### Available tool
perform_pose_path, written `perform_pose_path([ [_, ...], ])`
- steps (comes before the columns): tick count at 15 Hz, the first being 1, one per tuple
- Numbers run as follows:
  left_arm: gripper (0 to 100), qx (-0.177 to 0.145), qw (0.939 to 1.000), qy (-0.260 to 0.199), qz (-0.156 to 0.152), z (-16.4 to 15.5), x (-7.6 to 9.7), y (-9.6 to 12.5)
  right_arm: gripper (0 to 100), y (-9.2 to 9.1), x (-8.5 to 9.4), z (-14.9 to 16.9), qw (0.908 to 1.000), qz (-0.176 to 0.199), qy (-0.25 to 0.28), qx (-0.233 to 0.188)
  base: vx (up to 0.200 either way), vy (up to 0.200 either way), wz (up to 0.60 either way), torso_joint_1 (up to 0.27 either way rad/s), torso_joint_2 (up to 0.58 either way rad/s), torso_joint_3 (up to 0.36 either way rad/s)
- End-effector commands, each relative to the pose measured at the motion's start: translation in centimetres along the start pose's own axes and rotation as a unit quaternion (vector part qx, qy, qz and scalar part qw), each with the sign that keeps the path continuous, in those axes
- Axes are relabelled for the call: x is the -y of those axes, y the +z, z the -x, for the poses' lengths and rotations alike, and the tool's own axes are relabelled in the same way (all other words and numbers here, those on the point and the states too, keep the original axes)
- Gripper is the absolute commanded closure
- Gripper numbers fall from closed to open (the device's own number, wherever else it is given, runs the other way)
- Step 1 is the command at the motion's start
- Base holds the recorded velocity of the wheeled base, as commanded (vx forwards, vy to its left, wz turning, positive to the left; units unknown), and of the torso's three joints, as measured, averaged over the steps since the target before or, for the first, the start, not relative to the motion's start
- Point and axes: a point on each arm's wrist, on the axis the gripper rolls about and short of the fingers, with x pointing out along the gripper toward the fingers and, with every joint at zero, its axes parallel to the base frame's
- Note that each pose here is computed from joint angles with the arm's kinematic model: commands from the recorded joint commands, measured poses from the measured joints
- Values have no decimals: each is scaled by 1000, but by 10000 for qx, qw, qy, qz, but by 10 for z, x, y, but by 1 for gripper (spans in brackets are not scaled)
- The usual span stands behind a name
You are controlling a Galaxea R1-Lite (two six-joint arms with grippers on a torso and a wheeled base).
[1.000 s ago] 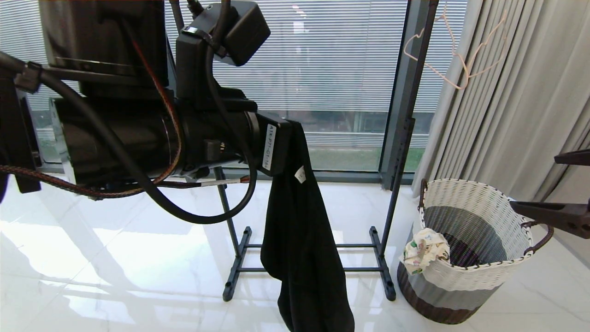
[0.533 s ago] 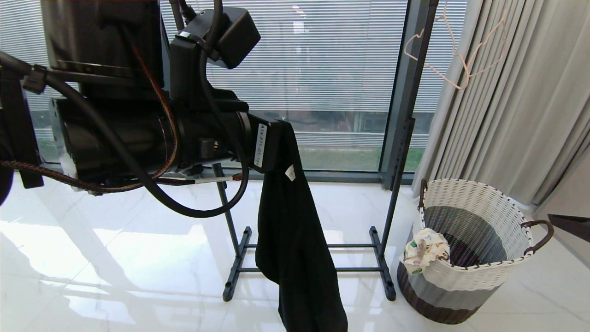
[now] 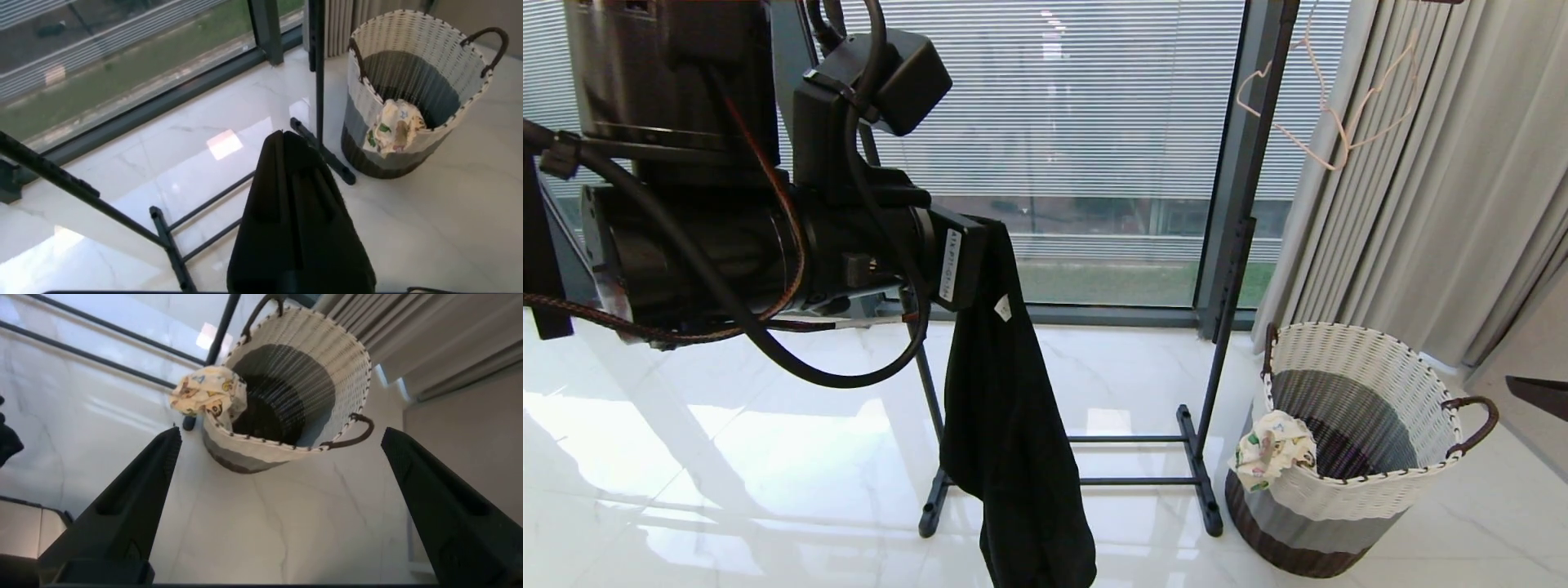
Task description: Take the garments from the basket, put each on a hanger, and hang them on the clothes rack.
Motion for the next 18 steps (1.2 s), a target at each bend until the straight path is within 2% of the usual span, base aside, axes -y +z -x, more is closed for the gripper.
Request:
perform_pose_path([
  [1,100,-10,10000,33,3,1,-2,0,0,0,0,-1,10000,10,14,-37,0,0,0,27,-154,-266],
  [5,100,-59,9999,151,-49,0,-8,-3,0,-1,0,0,10000,4,3,-25,0,0,0,160,-477,-292],
  [16,100,-110,9998,171,-42,5,-9,-8,0,-1,0,0,10000,-1,-3,-3,0,0,0,194,-481,-282],
  [18,100,-171,9994,310,6,5,-17,-11,0,-3,-1,-1,10000,7,8,-39,0,0,0,215,-495,-276],
])
